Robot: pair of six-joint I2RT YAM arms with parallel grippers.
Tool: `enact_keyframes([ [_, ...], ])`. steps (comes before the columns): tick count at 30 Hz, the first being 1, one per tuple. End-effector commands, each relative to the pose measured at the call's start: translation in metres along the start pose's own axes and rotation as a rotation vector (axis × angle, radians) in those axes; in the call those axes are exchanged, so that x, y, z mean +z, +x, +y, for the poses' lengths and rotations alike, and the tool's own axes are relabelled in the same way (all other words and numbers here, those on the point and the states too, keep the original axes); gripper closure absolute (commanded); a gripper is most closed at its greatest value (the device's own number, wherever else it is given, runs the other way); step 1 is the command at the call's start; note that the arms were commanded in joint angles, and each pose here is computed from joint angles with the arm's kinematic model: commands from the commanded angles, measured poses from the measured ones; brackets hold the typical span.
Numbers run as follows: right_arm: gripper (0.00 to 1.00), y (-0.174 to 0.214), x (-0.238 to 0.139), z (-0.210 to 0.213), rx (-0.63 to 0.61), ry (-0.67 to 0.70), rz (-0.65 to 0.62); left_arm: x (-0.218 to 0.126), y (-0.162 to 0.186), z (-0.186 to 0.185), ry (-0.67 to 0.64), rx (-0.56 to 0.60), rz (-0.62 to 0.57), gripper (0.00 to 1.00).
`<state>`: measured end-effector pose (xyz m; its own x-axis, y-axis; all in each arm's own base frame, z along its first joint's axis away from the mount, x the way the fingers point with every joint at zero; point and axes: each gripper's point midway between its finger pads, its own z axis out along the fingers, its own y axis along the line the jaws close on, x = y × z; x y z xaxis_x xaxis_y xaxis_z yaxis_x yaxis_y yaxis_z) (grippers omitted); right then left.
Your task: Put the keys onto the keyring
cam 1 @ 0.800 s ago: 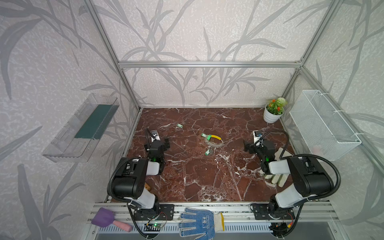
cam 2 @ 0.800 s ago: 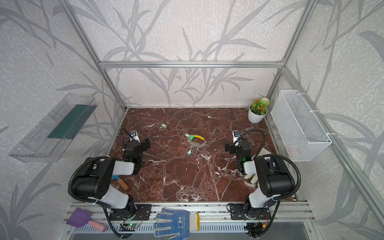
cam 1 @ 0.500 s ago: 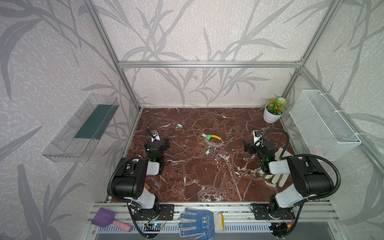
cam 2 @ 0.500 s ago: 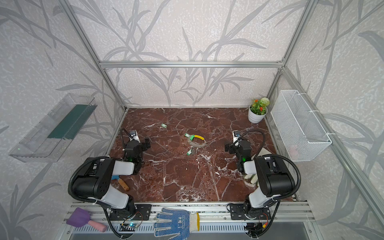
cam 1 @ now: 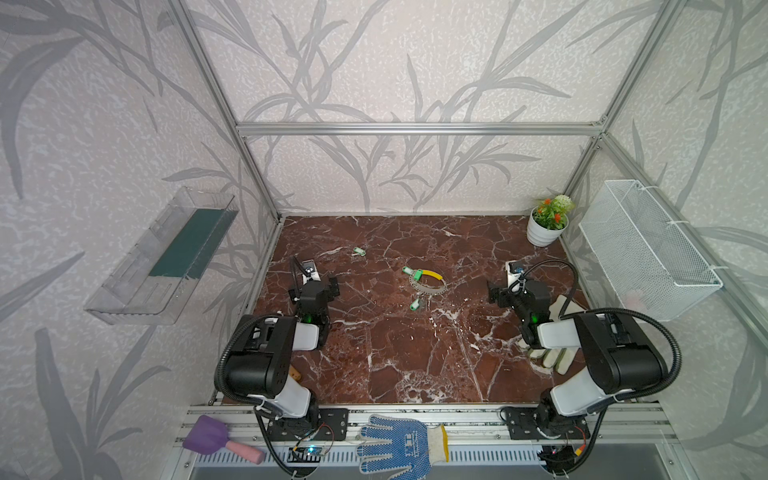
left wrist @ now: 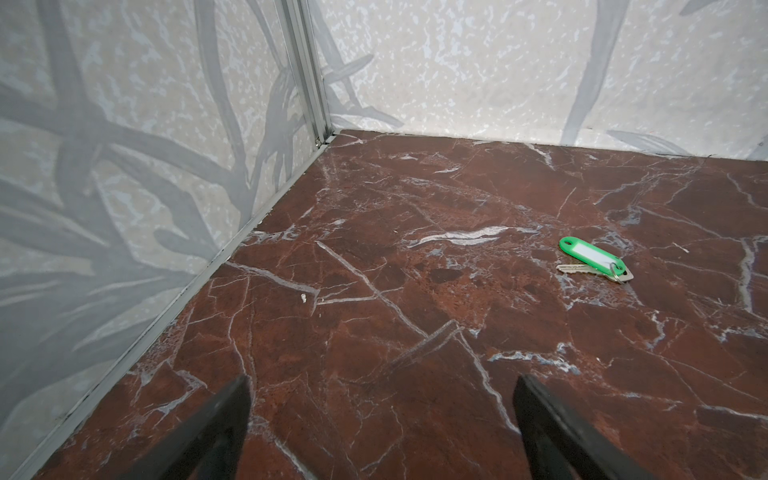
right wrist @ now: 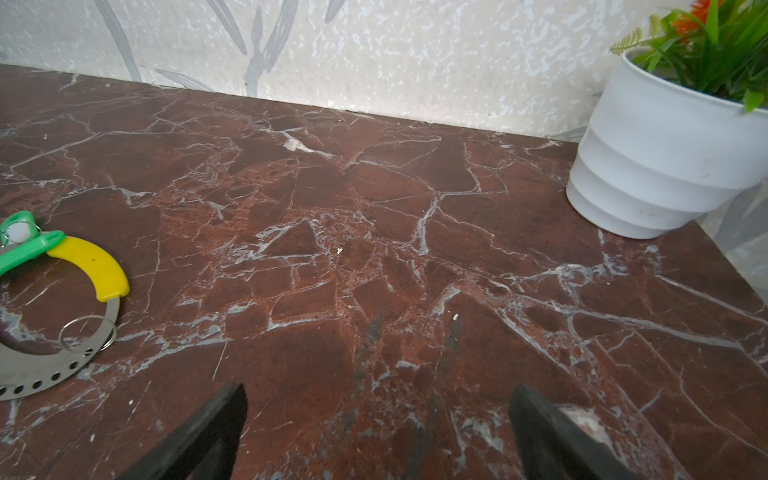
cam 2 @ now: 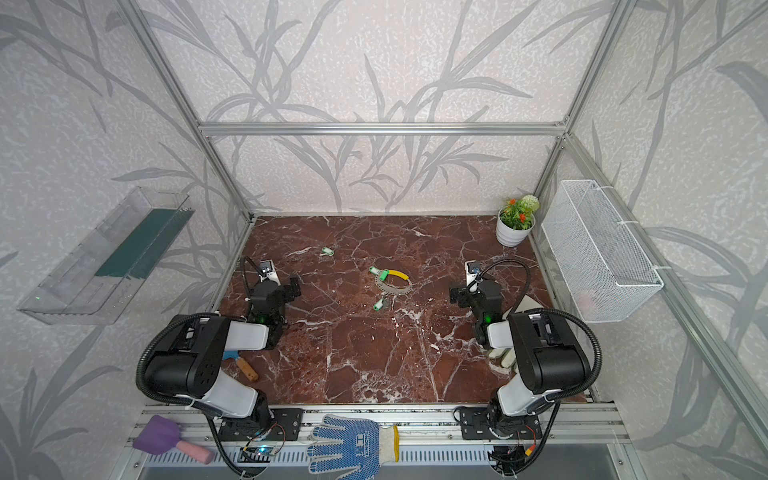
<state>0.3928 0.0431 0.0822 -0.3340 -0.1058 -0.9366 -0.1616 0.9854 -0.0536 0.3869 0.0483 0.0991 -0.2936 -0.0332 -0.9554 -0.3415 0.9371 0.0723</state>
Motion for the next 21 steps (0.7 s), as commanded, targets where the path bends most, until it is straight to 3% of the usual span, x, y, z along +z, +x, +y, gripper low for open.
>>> enact_keyframes([
  [1,0.01,-0.011,0.0,0.0,-0.009,-0.001,-0.033,0.001,-0.001,0.004,-0.014,0.0,-0.013,0.01],
  [12,0.01,-0.011,0.001,-0.003,-0.005,0.014,-0.03,0.001,-0.001,0.003,-0.012,0.0,-0.012,0.01],
  [14,0.01,-0.012,-0.001,-0.006,-0.002,0.043,-0.041,-0.003,-0.006,-0.004,0.039,0.017,-0.025,0.01],
  [18,0.01,-0.027,-0.028,-0.023,0.016,0.179,-0.122,-0.017,-0.033,0.001,0.015,0.026,-0.005,0.01],
  [21,0.01,-0.048,-0.045,-0.02,-0.019,0.218,-0.151,-0.028,-0.066,0.017,-0.062,-0.053,0.032,0.01],
])
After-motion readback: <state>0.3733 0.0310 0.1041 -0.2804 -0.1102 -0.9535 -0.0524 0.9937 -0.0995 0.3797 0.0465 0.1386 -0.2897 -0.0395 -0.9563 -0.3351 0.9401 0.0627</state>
